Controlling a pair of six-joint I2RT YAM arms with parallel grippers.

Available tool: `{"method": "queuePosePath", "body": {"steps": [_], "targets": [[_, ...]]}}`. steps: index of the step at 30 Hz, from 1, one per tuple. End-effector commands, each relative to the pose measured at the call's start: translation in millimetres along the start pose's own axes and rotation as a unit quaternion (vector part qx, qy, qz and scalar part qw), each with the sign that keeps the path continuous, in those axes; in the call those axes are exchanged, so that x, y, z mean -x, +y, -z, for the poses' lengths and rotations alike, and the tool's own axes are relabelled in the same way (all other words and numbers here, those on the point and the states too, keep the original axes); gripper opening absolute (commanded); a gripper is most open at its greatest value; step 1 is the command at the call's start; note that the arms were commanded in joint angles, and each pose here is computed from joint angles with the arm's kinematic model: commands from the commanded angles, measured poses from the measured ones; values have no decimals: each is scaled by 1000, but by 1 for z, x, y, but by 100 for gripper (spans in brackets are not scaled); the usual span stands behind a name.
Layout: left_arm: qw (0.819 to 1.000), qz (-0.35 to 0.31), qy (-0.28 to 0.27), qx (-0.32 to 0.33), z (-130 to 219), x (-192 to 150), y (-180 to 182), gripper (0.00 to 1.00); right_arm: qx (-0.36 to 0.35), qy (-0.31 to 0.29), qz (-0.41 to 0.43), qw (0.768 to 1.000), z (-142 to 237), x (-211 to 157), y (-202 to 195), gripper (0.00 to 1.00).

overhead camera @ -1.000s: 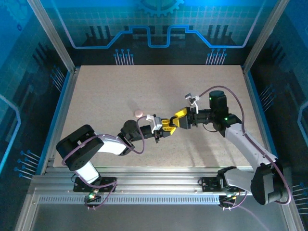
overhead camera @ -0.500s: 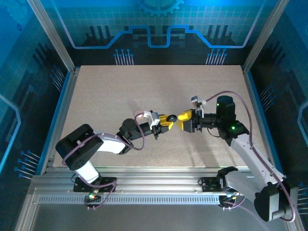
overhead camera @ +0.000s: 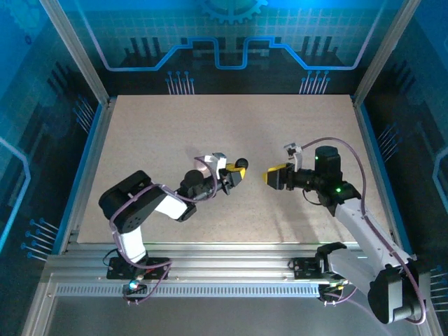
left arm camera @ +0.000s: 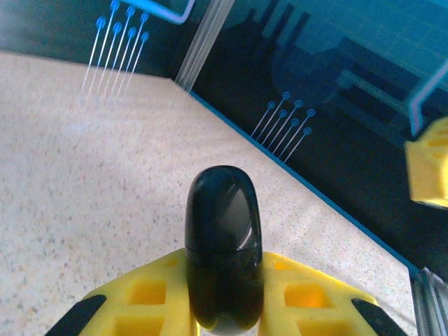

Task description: Insert the wireless bluetooth earbuds into the charging case

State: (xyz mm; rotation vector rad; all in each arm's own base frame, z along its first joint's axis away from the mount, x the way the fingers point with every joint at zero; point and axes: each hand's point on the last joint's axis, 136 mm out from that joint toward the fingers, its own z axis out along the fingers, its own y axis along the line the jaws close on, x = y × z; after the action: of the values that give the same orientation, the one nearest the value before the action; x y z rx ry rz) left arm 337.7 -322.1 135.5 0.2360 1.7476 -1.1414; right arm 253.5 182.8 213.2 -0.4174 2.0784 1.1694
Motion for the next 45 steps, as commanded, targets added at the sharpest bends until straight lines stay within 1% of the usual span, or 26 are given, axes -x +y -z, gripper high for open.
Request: {"method": "queuePosePath", "body": {"steps": [1, 3, 5, 7, 10, 14, 17, 19, 25, 27, 31, 34, 37, 45], "targets": [[994, 106, 13, 36, -16, -6, 17, 7, -20, -3, -21, 1000, 1, -3, -11, 56], [986, 152, 32, 63, -23, -16, 30, 6, -21, -4, -23, 1000, 2, -4, -11, 56], [974, 202, 58, 89, -30, -27, 43, 5, -21, -4, -24, 999, 2, -5, -11, 56], [962, 238, 73, 112, -35, -34, 51, 5, -23, -6, -23, 999, 3, -5, -11, 56], [949, 262, 96, 146, -40, -41, 60, 3, -28, -8, -24, 999, 4, -5, -12, 56], [939, 265, 121, 186, -42, -42, 66, 2, -29, -11, -40, 999, 6, -2, -10, 56], [929, 269, 151, 207, -45, -42, 69, 2, -50, -4, -44, 998, 9, -5, -14, 56], [918, 275, 176, 224, -45, -43, 74, 2, -55, 3, -44, 998, 9, -7, -15, 57], [891, 294, 217, 268, -41, -46, 88, 3, -59, 8, -65, 996, 7, -9, -20, 59], [885, 296, 229, 278, -42, -45, 90, 4, -58, 9, -71, 996, 5, -11, -21, 59], [880, 287, 245, 290, -47, -37, 91, 8, -56, -2, -71, 996, 6, -12, -19, 59], [873, 287, 255, 300, -48, -35, 94, 8, -59, -3, -68, 996, 9, -13, -19, 59], [865, 303, 260, 303, -50, -39, 99, 8, -55, -2, -70, 996, 9, -14, -17, 60], [852, 317, 273, 316, -55, -43, 106, 9, -55, -3, -66, 996, 9, -15, -17, 60]]}}
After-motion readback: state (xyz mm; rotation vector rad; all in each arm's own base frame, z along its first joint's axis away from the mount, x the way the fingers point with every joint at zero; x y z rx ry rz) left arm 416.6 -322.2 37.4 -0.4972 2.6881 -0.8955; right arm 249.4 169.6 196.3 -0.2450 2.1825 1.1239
